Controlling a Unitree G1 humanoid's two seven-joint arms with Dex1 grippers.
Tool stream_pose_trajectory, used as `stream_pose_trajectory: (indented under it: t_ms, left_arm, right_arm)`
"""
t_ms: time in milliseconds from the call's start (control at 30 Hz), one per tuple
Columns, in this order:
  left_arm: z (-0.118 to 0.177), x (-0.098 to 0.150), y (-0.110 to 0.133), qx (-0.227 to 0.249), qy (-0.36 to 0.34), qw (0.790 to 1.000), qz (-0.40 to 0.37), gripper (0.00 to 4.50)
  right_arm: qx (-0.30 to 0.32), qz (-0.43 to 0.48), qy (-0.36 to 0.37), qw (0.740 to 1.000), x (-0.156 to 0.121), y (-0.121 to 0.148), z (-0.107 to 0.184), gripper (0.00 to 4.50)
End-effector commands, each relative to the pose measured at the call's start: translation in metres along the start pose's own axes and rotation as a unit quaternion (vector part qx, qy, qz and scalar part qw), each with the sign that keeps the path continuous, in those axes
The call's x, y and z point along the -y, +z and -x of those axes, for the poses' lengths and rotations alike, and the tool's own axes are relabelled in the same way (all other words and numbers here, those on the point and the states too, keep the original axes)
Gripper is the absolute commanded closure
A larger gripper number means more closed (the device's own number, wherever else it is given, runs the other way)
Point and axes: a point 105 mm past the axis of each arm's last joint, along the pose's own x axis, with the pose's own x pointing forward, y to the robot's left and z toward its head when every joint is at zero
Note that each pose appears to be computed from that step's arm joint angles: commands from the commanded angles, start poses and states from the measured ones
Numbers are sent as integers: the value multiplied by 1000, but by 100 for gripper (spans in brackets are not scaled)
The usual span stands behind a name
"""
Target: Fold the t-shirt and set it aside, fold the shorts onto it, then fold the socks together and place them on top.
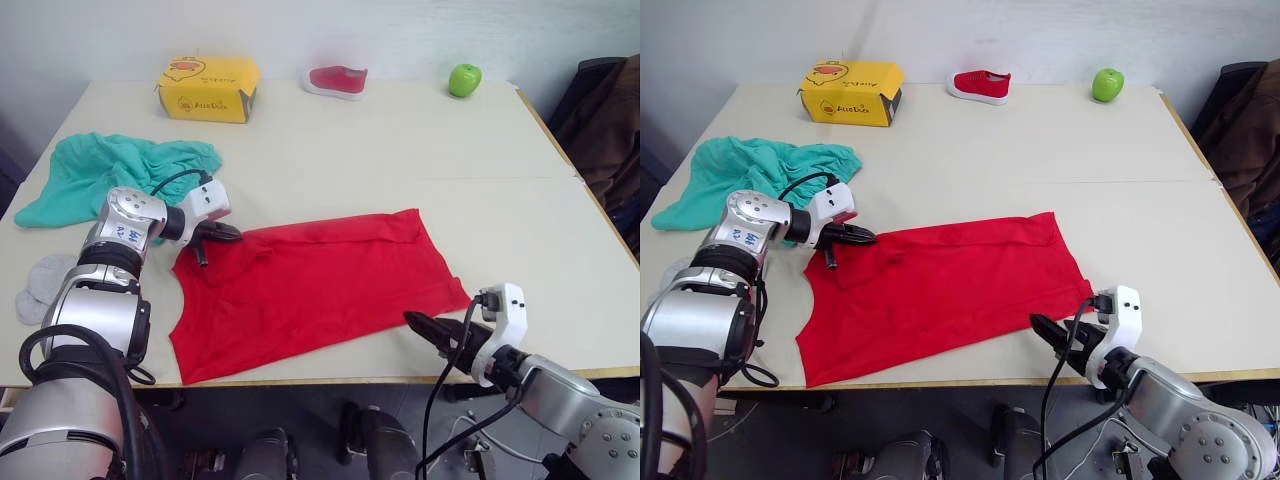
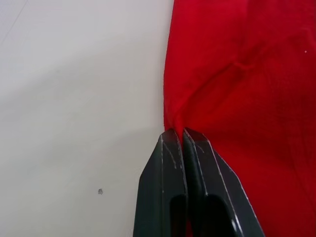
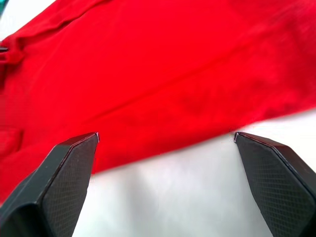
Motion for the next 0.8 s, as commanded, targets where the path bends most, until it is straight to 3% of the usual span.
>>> stream_pose_trajectory:
  t_ms: [33, 100, 200, 533, 800]
  left_arm:
    - [0, 0, 6, 18, -2, 1000, -8, 445]
    - [0, 0, 6, 19, -3, 1000, -9, 448]
    - [0, 1, 7, 21, -6, 1000, -8, 450]
    - [4, 7, -3, 14, -24, 1000, -6, 450]
    - [11, 22, -27, 15, -49, 999, 16, 450]
  right_arm:
    - [-23, -31, -5, 999, 2, -8, -8, 0]
    - [-24, -44, -12, 999, 5, -7, -12, 19]
    - [-27, -68, -24, 997, 12, -3, -20, 93]
    - [-39, -54, -34, 997, 23, 17, -34, 437]
    - [-37, 3, -36, 999, 29, 69, -53, 445]
